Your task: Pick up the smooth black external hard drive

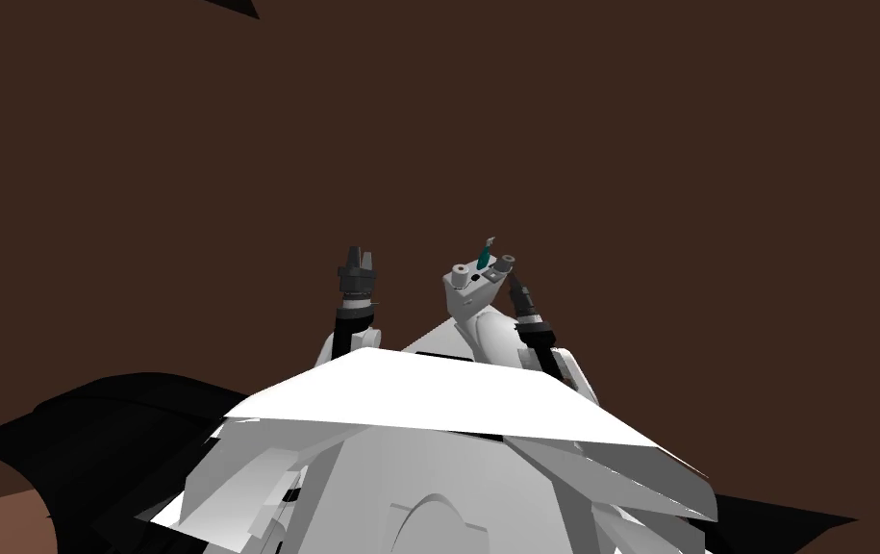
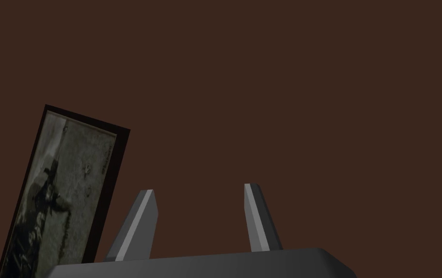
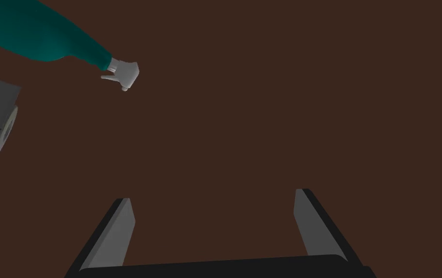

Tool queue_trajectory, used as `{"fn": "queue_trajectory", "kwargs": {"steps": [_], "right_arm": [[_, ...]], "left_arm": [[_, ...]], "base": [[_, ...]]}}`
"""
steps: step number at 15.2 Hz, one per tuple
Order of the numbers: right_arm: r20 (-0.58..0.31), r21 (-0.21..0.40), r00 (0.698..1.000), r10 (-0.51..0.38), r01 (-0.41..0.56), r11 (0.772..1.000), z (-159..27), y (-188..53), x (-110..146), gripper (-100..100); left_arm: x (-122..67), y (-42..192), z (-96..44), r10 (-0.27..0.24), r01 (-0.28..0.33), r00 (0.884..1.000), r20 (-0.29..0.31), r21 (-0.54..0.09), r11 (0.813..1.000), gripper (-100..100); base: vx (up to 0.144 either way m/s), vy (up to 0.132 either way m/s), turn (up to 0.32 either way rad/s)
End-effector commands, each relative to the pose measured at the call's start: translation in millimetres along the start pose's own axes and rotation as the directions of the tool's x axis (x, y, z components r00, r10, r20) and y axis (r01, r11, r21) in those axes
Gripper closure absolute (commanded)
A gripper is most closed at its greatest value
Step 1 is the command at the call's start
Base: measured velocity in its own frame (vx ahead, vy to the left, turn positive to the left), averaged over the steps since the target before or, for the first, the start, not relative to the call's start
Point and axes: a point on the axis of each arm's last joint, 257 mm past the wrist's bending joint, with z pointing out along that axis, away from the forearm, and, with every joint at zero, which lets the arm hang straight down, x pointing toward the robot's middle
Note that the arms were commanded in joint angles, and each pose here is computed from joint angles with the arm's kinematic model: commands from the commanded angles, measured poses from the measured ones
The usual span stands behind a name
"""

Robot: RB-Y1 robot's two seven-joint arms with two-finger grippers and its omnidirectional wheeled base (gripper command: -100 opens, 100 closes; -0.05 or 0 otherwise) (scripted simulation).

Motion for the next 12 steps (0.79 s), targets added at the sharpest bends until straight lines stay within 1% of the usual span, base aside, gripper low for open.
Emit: {"fn": "queue_trajectory", "kwargs": {"steps": [1, 2, 3, 4, 5, 6, 7, 8, 9, 10, 11, 12], "right_arm": [[-0.035, 0.037, 0.998, -0.057, 0.059, 0.998, 3.6, -15.6, 9.4, -100], [-0.036, 0.037, 0.997, -0.061, 0.063, 0.997, 3.6, -15.7, 9.7, -100], [-0.06, 0.062, 0.993, -0.1, 0.103, 0.993, 6.4, -27.6, 15.6, -100], [-0.061, 0.062, 0.993, -0.105, 0.108, 0.992, 6.4, -27.7, 15.9, -100], [-0.084, 0.087, 0.986, -0.141, 0.148, 0.985, 9.1, -39.9, 21.3, -100], [-0.086, 0.086, 0.985, -0.148, 0.155, 0.984, 9.1, -40.0, 21.7, -100], [-0.108, 0.111, 0.978, -0.181, 0.192, 0.975, 11.6, -52.3, 26.4, -100], [-0.111, 0.11, 0.975, -0.19, 0.202, 0.973, 11.5, -52.4, 27.0, -100], [-0.132, 0.134, 0.966, -0.221, 0.238, 0.962, 13.9, -64.8, 31.3, -100], [-0.136, 0.133, 0.963, -0.232, 0.249, 0.959, 13.8, -64.9, 31.9, -100], [-0.156, 0.156, 0.953, -0.261, 0.285, 0.946, 16.1, -77.2, 35.7, -100], [-0.16, 0.154, 0.949, -0.272, 0.297, 0.943, 16.0, -77.4, 36.3, -100]], "left_arm": [[0.0, 0.0, 0.0, 0.0, 0.0, 1.0, 0.0, 0.0, 1.0, 0], [0.0, 0.0, 0.0, 0.0, 0.0, 1.0, 0.0, 0.0, 1.0, 0], [0.0, 0.0, 0.0, 0.0, 0.0, 1.0, 0.0, 0.0, 1.0, 0], [0.0, 0.0, 0.0, 0.0, 0.0, 1.0, 0.0, 0.0, 1.0, 0], [0.0, 0.0, 0.0, 0.0, 0.0, 1.0, 0.0, 0.0, 1.0, 0], [0.0, 0.0, 0.0, 0.0, 0.0, 1.0, 0.0, 0.0, 1.0, 0], [0.0, 0.0, 0.0, 0.0, 0.0, 1.0, 0.0, 0.0, 1.0, 0], [0.0, 0.0, 0.0, 0.0, 0.0, 1.0, 0.0, 0.0, 1.0, 0], [0.0, 0.0, 0.0, 0.0, 0.0, 1.0, 0.0, 0.0, 1.0, 0], [0.0, 0.0, 0.0, 0.0, 0.0, 1.0, 0.0, 0.0, 1.0, 0], [0.0, 0.0, 0.0, 0.0, 0.0, 1.0, 0.0, 0.0, 1.0, 0], [0.0, 0.0, 0.0, 0.0, 0.0, 1.0, 0.0, 0.0, 1.0, 0]], "base": [[0.024, 0.011, 0.006], [0.024, 0.014, 0.007], [0.026, 0.017, 0.007], [0.025, 0.017, 0.007], [0.027, 0.019, 0.006], [0.024, 0.018, 0.006], [0.024, 0.016, 0.007], [0.025, 0.015, 0.01], [0.029, 0.016, 0.007], [0.03, 0.017, 0.01], [0.031, 0.019, 0.009], [0.028, 0.018, 0.008]]}}
